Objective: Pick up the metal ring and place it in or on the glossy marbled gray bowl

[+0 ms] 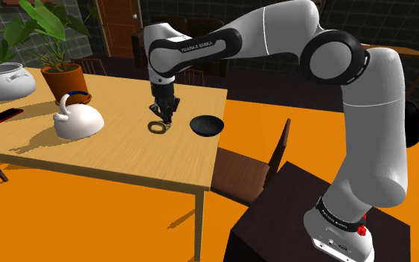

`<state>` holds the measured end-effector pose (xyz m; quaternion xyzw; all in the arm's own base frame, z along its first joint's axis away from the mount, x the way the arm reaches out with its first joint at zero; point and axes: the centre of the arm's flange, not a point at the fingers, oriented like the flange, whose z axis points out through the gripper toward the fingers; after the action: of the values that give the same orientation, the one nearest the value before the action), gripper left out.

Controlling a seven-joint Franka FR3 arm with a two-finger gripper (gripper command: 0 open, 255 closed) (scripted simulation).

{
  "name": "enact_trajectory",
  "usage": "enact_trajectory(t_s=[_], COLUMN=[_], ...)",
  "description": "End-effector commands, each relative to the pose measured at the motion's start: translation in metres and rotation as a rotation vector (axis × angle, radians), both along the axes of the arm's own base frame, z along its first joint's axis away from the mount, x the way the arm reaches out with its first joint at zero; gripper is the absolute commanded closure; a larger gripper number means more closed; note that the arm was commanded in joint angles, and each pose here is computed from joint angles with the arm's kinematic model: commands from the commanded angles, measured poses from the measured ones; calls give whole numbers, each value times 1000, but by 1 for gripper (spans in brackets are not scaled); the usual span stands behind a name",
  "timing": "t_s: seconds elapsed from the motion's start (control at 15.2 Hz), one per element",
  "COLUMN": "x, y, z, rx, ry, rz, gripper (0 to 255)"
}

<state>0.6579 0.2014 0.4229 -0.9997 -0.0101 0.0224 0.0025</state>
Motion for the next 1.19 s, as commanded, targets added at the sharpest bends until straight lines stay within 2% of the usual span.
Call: enact_trajectory(t_s=[0.0,1.12], x=[-2,-36], y=[-12,-238], z=[5,3], rx=[0,0], ry=[0,0], rz=[0,0], gripper=[255,255])
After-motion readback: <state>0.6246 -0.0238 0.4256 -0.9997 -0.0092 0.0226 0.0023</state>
